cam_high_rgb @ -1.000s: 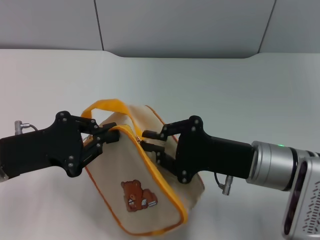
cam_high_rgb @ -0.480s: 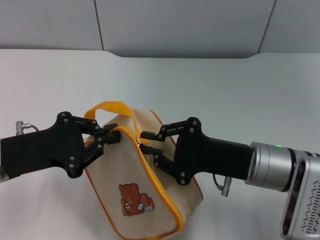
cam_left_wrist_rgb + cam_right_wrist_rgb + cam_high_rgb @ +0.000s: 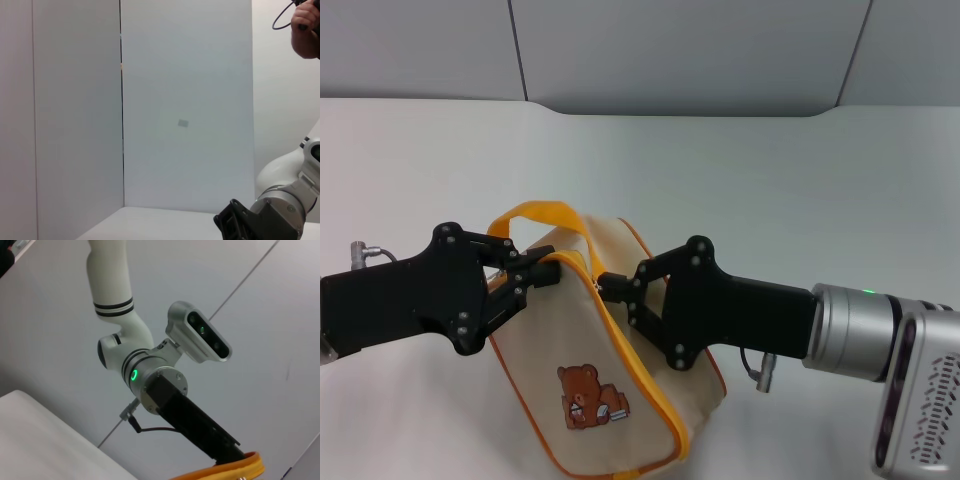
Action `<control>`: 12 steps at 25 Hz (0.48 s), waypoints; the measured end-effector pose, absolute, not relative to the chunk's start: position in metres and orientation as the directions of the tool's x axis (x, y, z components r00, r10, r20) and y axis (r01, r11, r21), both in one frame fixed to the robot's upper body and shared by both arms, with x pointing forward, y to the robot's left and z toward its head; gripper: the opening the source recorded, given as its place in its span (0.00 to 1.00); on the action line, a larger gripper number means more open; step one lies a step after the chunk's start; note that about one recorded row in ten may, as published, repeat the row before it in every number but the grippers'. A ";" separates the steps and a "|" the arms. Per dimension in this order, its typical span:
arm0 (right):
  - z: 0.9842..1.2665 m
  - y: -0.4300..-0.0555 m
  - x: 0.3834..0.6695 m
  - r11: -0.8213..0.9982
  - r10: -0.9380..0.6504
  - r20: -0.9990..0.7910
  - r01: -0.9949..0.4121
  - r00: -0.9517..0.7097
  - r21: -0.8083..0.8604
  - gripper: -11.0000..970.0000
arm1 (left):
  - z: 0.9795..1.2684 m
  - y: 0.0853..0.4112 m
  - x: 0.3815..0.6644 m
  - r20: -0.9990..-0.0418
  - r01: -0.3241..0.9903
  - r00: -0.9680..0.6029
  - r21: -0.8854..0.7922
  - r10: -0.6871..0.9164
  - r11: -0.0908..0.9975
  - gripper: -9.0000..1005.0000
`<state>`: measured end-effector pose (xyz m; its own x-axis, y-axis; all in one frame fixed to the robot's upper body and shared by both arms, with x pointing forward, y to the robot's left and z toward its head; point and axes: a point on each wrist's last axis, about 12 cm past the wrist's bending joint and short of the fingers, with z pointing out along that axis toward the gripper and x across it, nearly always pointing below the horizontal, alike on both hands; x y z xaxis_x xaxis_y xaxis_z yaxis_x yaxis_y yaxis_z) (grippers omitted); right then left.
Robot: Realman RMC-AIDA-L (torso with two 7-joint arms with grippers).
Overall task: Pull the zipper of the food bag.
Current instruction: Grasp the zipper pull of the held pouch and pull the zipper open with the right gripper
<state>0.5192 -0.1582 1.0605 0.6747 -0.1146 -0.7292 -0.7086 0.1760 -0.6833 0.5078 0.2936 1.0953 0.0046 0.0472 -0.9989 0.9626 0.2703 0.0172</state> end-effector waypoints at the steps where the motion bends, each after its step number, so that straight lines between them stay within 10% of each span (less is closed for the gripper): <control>1: 1.060 -0.160 0.518 0.173 -0.117 -0.727 -0.707 0.677 -0.686 0.04 | 1.095 0.294 0.508 -0.999 0.962 0.004 0.017 0.047 0.272 0.07; 12: 1.056 -0.180 0.512 0.188 -0.141 -0.704 -0.680 0.696 -0.709 0.01 | 1.095 0.304 0.515 -1.000 0.922 -0.001 0.011 0.031 0.386 0.07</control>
<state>0.5120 -0.1803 1.0558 0.6955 -0.1414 -0.7044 -0.6799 0.1876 -0.7089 0.5155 0.3038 1.0952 -0.0011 0.0310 -0.9995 0.9225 0.3859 0.0110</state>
